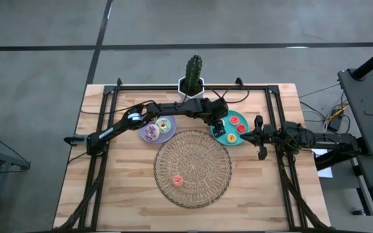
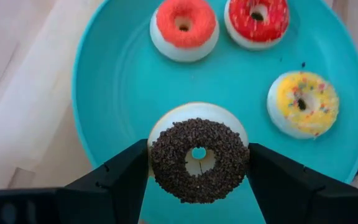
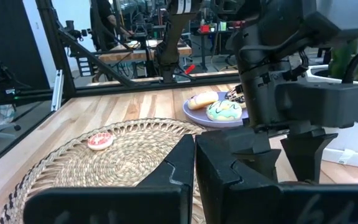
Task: Pick & Place donuts
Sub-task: Put the small brown donut on the blue plate, then put the small pink donut on the blue plate
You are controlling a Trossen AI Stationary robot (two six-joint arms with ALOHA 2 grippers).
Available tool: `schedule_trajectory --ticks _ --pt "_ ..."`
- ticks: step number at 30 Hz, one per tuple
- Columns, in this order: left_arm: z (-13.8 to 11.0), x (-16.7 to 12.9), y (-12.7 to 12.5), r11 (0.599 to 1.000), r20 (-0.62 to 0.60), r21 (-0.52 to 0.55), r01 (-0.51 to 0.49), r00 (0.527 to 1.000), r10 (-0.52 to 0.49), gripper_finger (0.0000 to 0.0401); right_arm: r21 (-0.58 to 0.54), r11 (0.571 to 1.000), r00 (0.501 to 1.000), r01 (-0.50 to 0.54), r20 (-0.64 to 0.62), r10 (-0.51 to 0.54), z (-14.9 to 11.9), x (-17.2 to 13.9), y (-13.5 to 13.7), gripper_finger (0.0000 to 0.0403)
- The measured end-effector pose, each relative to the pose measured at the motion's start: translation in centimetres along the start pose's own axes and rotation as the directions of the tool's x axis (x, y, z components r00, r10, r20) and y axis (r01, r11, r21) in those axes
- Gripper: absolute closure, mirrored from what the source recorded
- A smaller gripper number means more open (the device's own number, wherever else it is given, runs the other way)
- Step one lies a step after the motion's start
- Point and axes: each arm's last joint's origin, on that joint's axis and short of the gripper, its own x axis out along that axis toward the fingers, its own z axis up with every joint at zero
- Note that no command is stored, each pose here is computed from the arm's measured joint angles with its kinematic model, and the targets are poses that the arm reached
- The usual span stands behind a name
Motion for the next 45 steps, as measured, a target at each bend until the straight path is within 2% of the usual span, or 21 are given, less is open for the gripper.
schedule_trajectory --ticks 8,35,39,45 --pt "-0.25 0.01 -0.09 0.995 -0.025 0.100 0.016 1.000 -0.014 0.0169 0.000 1.000 1.000 0.000 0.000 0.000 0.00 0.00 0.00 0.0394" --pt "-0.71 0.33 -0.08 0.997 -0.049 0.080 0.016 0.999 -0.012 0.0169 0.000 1.000 1.000 0.001 0.000 -0.001 0.00 0.00 0.00 0.0394" --pt "-0.71 0.33 -0.08 0.997 -0.049 0.069 0.015 0.999 -0.012 0.0149 0.000 1.000 1.000 0.001 0.000 -0.001 0.01 0.00 0.00 0.0394" --pt "-0.71 0.23 -0.10 0.991 -0.053 0.129 0.025 0.998 -0.019 0.0121 0.000 1.000 1.000 0.000 0.000 0.000 0.00 0.00 0.00 0.0394"
